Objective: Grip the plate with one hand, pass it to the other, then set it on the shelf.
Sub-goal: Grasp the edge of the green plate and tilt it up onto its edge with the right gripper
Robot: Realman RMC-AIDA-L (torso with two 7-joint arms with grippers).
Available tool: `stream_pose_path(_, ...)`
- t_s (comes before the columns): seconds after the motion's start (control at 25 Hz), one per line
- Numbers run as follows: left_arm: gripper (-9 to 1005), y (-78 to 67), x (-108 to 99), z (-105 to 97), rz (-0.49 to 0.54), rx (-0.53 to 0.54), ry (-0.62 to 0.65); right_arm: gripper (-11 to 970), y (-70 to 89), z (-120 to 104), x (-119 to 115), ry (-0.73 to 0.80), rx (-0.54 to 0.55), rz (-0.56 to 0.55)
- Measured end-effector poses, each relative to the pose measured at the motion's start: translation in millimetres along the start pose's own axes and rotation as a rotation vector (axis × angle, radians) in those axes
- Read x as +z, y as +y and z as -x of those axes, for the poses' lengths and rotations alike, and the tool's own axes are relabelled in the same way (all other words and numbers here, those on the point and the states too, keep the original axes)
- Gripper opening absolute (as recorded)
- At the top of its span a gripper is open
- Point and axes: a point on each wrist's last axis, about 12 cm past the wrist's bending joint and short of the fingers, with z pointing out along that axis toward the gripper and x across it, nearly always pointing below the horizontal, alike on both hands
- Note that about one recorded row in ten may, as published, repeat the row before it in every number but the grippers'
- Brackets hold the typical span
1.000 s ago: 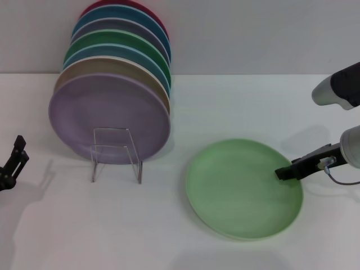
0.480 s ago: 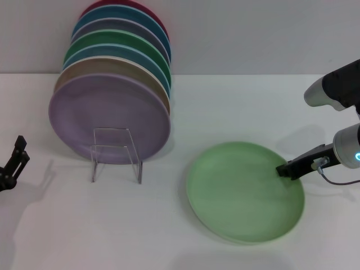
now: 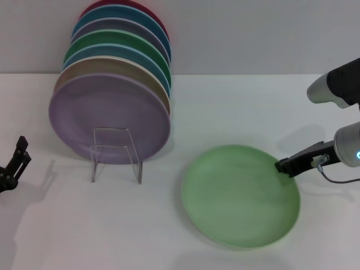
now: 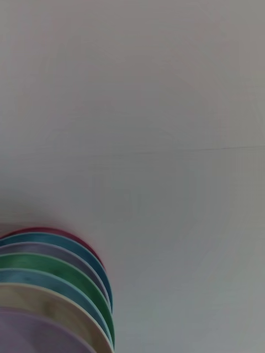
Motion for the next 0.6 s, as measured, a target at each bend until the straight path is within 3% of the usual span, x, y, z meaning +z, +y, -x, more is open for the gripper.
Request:
stream_pose_path(0.36, 837, 0.2, 0.0, 0.0, 0.002, 0.000, 0.000, 13, -2.4, -4.0, -2.2, -0.010, 0.001, -0.007)
stream_pose_path(0.6, 837, -0.8, 1.5, 1.0, -0.003, -0.002, -0.006, 14, -3.9, -4.9, -7.7, -0.041, 0.008, -0.005)
